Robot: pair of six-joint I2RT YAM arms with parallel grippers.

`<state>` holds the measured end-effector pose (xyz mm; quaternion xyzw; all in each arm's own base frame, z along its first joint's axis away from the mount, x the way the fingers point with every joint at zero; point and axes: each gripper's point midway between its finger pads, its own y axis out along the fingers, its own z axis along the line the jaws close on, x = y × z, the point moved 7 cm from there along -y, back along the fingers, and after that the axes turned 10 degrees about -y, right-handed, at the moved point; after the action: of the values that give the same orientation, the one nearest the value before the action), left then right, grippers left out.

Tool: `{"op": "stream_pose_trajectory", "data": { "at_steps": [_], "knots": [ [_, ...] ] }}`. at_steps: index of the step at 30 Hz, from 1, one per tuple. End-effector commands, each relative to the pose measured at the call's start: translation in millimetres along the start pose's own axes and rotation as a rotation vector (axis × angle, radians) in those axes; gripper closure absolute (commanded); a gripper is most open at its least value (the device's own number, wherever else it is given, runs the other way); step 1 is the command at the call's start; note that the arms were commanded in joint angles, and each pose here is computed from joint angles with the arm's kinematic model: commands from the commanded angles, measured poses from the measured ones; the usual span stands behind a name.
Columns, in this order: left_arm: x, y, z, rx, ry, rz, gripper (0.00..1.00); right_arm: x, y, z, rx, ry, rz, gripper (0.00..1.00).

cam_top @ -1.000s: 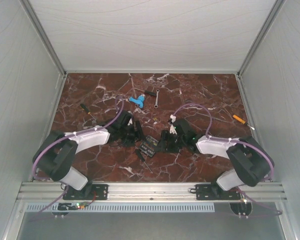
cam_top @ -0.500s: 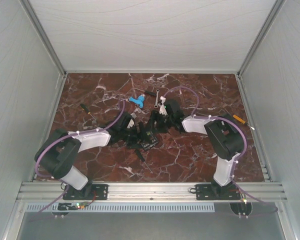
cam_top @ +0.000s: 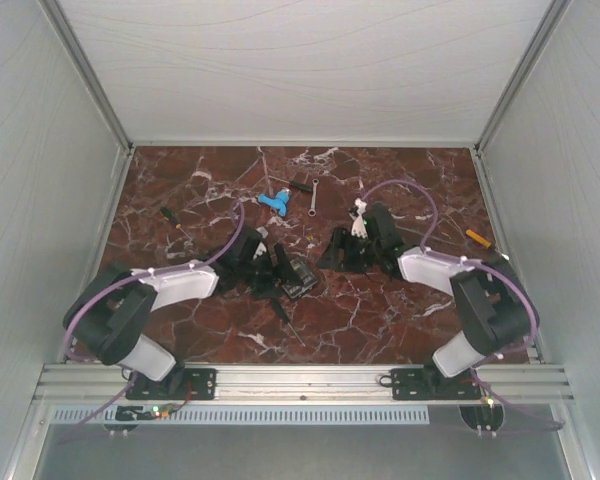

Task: Snap on the fuse box
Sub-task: Adjust the fuse box base at the center of the board.

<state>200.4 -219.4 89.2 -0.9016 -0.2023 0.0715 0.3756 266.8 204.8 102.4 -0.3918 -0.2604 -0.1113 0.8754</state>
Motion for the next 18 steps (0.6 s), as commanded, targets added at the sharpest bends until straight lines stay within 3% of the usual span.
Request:
{"op": "stream_pose_trajectory", "data": {
  "at_steps": [1,13,18],
  "knots": [
    [-2.1,13.2,-8.4,-0.008,-0.020,0.014,0.23,-20.7,-21.7,1.3,-0.019,-0.009,-0.030,0.32],
    [-15.6,58.2,-53.9,-0.062,0.029,0.079,0.23,-41.3,-51.1,3.1,-0.022,0.008,-0.119,0.28],
    [-18.1,40.4,-56.1,-0.052,0.078,0.033,0.23,-41.0,-46.5,5.5,0.022,0.034,-0.116,0.31]
  ]
}}
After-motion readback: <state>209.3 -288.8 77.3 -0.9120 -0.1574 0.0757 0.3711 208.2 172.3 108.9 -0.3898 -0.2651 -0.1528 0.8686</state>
